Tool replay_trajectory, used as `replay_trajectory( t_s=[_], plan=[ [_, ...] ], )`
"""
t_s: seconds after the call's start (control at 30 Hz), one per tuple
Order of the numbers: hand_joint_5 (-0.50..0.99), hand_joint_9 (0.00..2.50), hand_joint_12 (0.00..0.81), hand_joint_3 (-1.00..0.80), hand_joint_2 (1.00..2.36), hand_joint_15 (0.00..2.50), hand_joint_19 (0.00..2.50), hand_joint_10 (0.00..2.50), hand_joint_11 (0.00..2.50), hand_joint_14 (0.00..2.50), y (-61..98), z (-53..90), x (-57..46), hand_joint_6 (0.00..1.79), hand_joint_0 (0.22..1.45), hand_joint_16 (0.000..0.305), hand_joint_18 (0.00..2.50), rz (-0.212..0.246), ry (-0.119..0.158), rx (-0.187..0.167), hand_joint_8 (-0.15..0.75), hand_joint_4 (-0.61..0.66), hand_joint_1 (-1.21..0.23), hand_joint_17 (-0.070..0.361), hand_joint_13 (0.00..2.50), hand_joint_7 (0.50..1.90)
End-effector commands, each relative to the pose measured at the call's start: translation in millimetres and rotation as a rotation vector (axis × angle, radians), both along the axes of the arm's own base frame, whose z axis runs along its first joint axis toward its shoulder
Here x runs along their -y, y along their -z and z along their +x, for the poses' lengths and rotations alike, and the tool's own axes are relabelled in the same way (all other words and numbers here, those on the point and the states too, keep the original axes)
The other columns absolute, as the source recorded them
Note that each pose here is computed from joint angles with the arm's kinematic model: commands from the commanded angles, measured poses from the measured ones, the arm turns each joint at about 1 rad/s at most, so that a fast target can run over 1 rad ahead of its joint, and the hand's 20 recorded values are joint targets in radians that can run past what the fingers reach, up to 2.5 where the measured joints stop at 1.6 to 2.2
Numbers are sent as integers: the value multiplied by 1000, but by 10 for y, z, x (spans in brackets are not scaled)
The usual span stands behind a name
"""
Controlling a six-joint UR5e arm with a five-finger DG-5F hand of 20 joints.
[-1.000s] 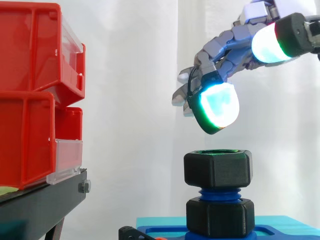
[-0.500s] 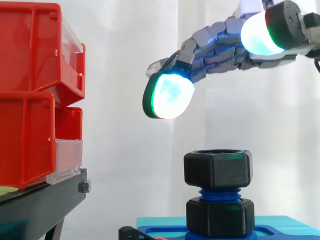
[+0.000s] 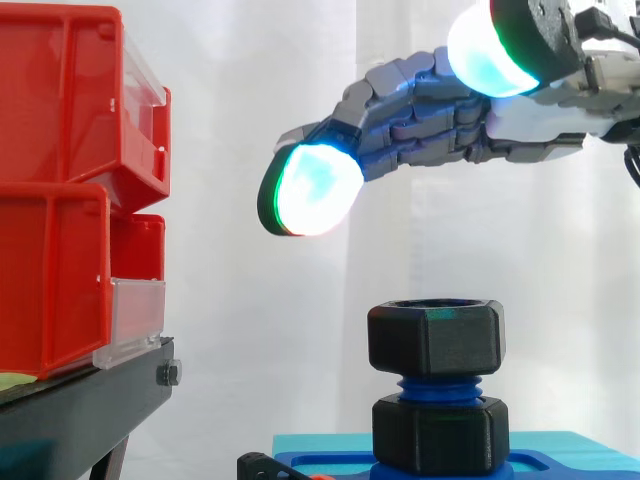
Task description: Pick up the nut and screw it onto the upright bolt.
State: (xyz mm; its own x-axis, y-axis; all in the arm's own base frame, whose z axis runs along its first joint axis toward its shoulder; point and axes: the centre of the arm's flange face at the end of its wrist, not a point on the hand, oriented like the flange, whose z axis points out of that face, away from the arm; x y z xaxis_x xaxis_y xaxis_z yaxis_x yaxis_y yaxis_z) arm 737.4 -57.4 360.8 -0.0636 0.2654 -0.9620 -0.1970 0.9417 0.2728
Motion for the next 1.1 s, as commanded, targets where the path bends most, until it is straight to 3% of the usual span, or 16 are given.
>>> replay_trajectory(
  t_s=[0.0, 0.23, 0.37, 0.4, 0.57, 0.63, 1.07],
  plan=[
    [-228, 0, 355, -500, 1000, 0, 0, 0, 0, 0, 20, -9, 7, 501, 464, 50, 0, -1, 0, -6, 188, 122, -90, 112, 0, 657],
    [-204, 0, 355, -500, 1000, 0, 0, 0, 0, 0, 60, -54, 20, 502, 470, 50, 0, -11, 0, -47, 211, 161, -85, 112, 0, 772],
    [-201, 4, 356, -500, 1000, 0, 0, 0, 0, 0, 59, -54, 30, 503, 472, 50, 0, -12, -1, -46, 215, 164, -87, 112, 0, 775],
    [-201, 4, 356, -500, 1000, 0, 0, 0, 0, 0, 164, -40, 29, 502, 473, 49, 0, -10, 0, -60, 215, 166, -87, 111, 0, 775],
    [-192, 14, 357, -500, 1000, 0, 0, 0, 0, 0, 322, -69, 82, 503, 476, 50, 0, 1, 3, -72, 218, 172, -92, 112, 0, 805],
    [-192, 16, 357, -500, 1000, 0, 0, 0, 0, 0, 327, -48, 90, 503, 476, 50, 0, 29, 4, -51, 219, 176, -93, 111, 0, 809],
    [-140, 153, 347, -500, 1000, 0, 0, 0, 0, 0, 355, -64, 166, 503, 482, 47, 0, 31, 1, -50, 241, 251, -147, 106, 0, 980]
  ],
)
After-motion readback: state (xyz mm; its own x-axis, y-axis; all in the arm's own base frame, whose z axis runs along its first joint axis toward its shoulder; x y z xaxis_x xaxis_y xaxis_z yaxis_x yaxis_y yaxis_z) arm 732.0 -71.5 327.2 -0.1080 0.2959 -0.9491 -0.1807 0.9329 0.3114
